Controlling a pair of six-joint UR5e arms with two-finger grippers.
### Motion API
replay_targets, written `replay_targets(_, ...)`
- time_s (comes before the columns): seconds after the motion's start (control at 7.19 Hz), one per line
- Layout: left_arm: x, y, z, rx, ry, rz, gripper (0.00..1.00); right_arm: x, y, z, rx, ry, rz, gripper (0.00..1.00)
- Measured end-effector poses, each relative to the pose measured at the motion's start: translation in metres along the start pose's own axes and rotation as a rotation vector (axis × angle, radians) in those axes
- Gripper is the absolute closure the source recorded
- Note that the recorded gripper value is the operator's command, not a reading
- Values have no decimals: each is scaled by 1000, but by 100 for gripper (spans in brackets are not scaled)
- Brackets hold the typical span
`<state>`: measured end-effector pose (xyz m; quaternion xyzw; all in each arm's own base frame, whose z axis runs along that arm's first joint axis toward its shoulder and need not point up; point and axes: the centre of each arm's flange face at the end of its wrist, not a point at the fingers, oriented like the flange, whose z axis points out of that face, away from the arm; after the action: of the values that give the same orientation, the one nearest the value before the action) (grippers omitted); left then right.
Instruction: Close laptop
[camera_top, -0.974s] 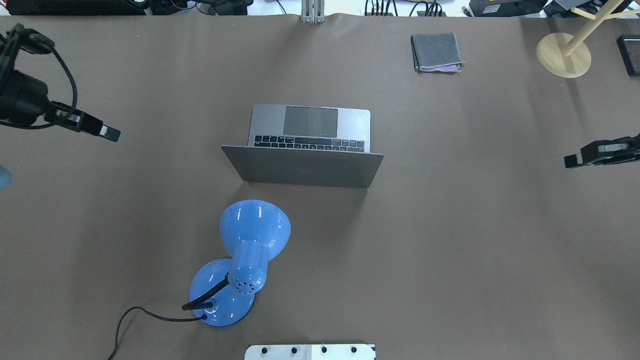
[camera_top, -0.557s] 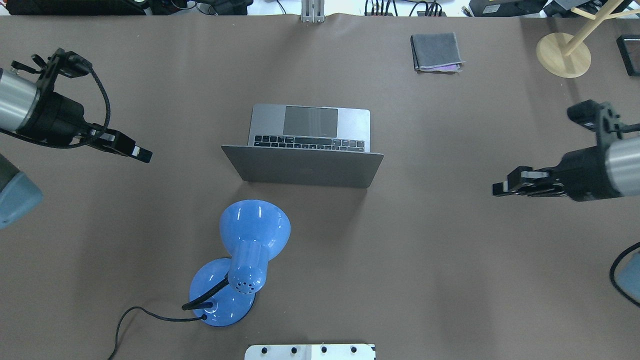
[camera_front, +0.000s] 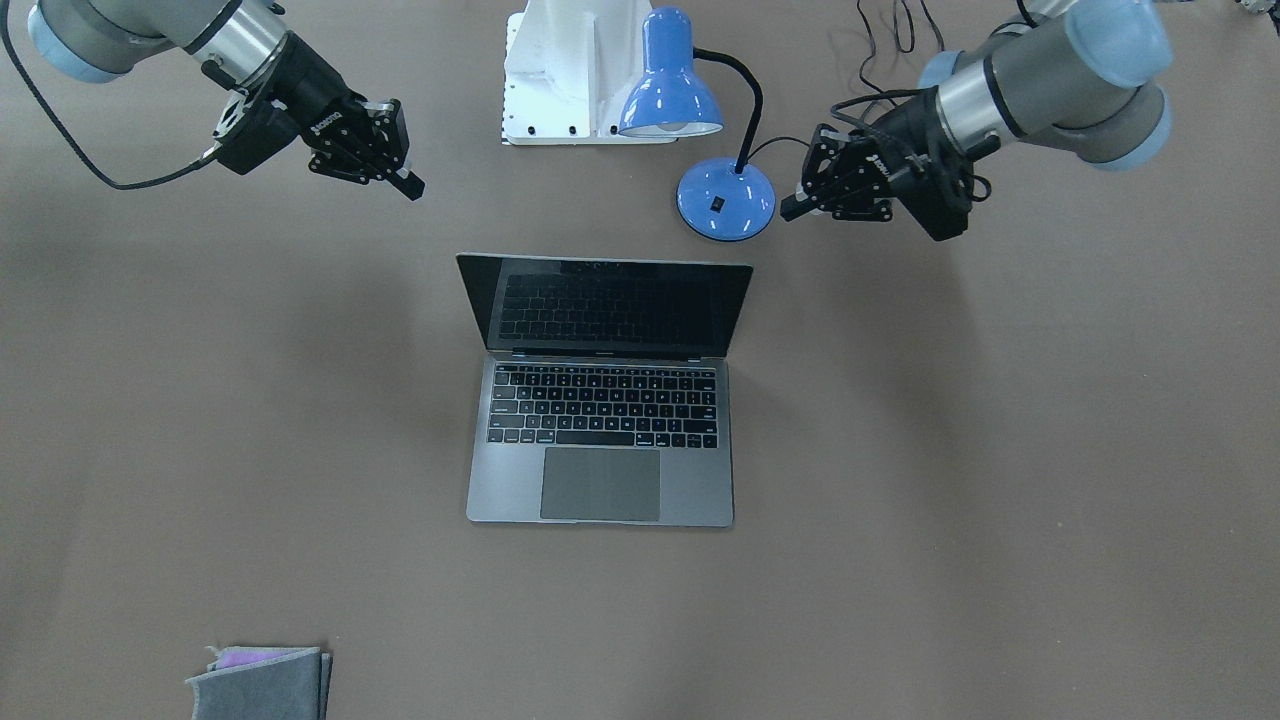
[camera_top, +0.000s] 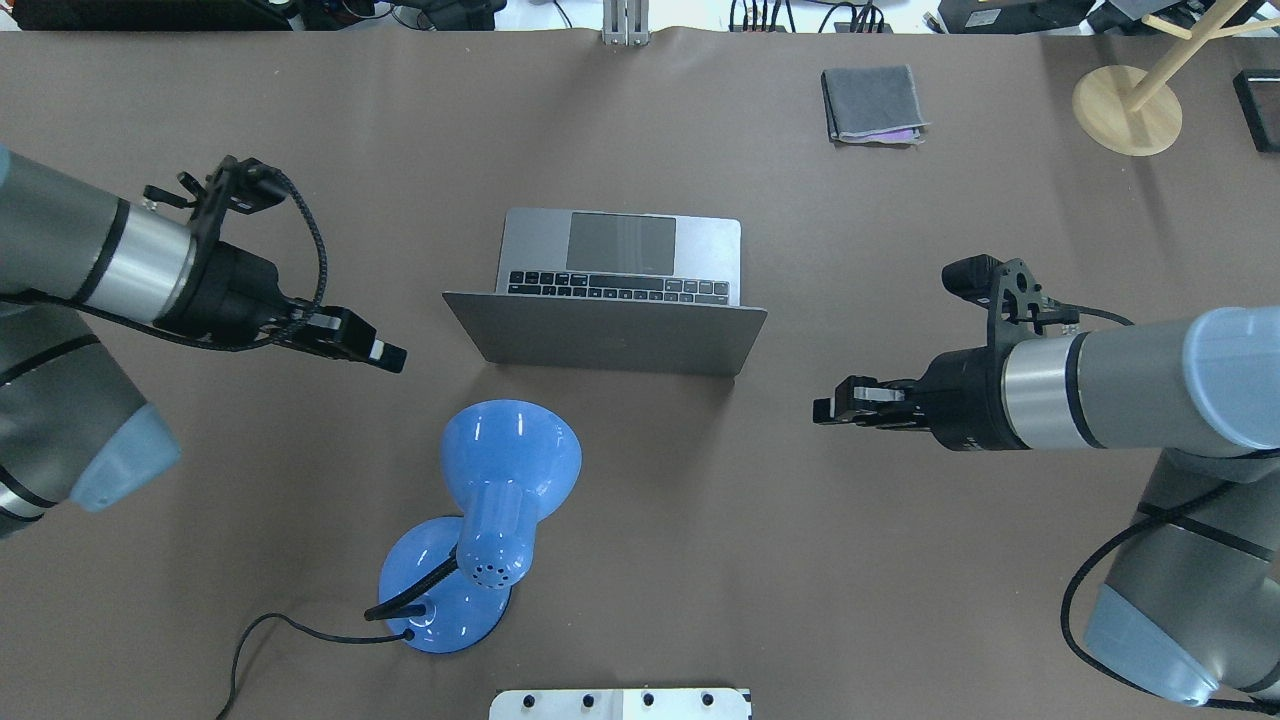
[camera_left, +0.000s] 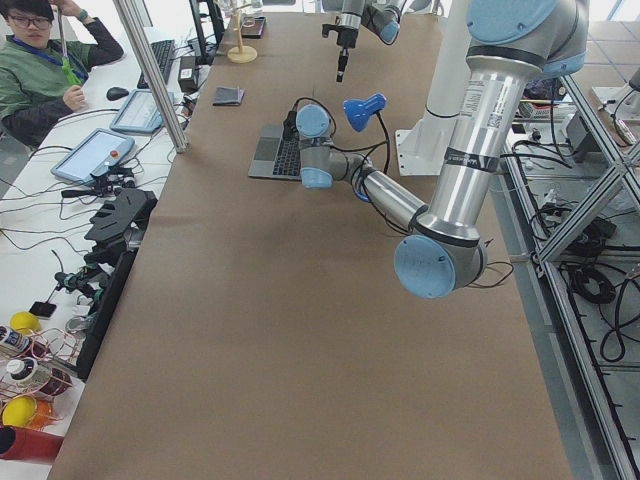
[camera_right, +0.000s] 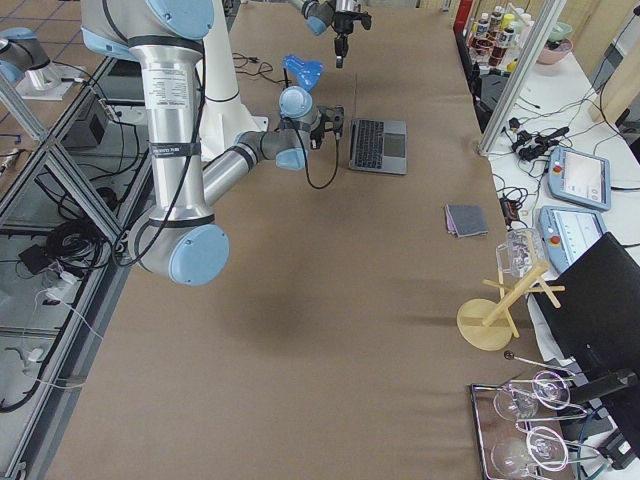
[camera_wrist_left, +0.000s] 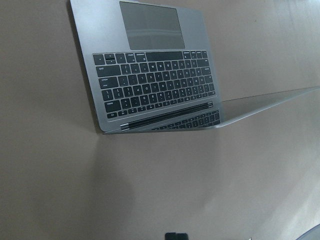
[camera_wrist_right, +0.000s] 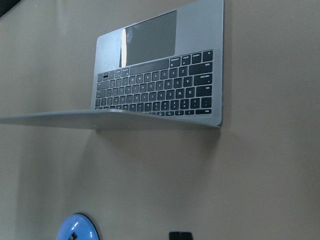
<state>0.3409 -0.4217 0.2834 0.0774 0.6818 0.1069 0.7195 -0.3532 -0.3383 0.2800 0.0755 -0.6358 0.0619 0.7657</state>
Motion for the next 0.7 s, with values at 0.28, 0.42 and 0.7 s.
replay_targets(0.28,17,3,24,27,10,-11,100,-43,-11,16,24,13,32,100)
replay_targets(0.42,19,1,28,32,10,-13,100,-62,-17,22,40,24,41,100)
replay_targets(0.7,20,-2,33,35,8,-15,100,-80,-27,34,71,37,47,100)
